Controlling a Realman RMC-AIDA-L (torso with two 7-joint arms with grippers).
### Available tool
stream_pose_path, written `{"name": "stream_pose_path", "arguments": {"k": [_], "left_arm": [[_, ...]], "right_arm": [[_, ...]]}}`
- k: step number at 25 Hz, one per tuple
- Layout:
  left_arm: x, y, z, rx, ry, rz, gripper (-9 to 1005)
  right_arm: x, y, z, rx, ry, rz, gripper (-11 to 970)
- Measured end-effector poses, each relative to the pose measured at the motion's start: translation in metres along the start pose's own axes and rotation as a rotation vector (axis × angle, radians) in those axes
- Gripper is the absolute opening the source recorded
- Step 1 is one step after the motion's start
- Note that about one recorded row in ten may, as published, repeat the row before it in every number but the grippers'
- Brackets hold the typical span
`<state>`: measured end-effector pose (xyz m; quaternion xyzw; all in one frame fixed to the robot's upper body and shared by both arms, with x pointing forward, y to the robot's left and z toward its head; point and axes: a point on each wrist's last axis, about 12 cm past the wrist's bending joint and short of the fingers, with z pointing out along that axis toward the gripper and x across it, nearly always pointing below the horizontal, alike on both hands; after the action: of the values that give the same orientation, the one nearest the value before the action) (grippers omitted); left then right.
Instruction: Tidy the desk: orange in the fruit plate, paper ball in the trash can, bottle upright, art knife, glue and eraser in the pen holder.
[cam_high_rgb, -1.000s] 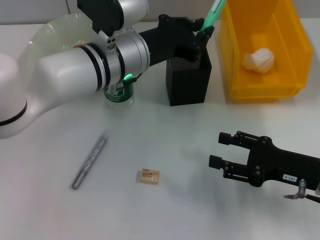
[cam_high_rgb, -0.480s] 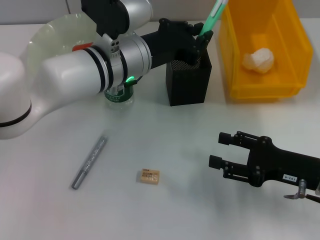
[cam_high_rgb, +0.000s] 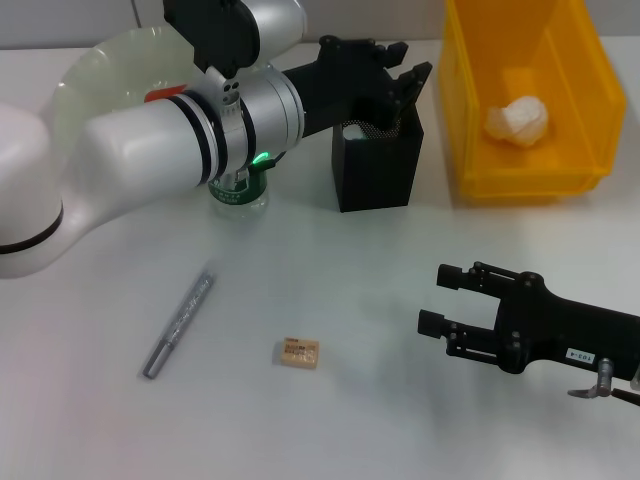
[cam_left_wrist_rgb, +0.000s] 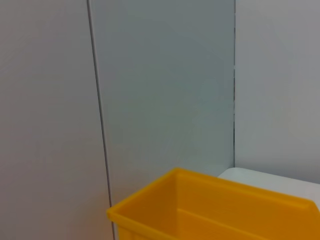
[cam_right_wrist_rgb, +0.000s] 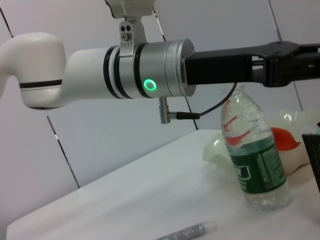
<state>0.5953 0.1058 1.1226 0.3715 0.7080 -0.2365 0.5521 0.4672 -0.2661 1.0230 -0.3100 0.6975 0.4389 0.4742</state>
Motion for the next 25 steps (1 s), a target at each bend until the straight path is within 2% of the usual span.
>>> {"name": "stream_pose_path", "arguments": {"k": [7,12,13,16,17,18,23,25], "left_arm": [[-0.011,-0.005,-0.010,0.053,-0.064,-0.027,362],[-0.022,0.000,-0.031,0.139,-0.172,-0.099,425],[-0.026,0.003,-0.042,0.197,-0.224,-0.128,441],[-0.028,0.006,-0.052,0.245,-0.262,-0.144,491],[-0.028,0.006,-0.052,0.245,-0.262,-0.144,507],[-0.026,0.010,-0.063,0.296,-0.291,-0.155,524],[-0.011,0.020,-0.081,0.375,-0.319,-0.204,604],[-0.009,0.023,-0.085,0.380,-0.328,-0.220,636]], "right_arm": [[0.001,0.001,-0.001,-0.002,-0.002,0.004,729],[0.002,0.001,-0.002,0.001,-0.002,0.007,729],[0.002,0.002,-0.002,0.000,-0.002,0.007,729],[0.002,0.002,-0.003,0.000,-0.002,0.007,729],[0.002,0.001,-0.003,0.000,-0.002,0.007,729],[0.002,0.001,-0.003,0.000,-0.002,0.007,728],[0.001,0.002,-0.002,-0.006,-0.001,0.004,728],[0.001,0.002,-0.002,-0.008,-0.002,0.004,728]]}}
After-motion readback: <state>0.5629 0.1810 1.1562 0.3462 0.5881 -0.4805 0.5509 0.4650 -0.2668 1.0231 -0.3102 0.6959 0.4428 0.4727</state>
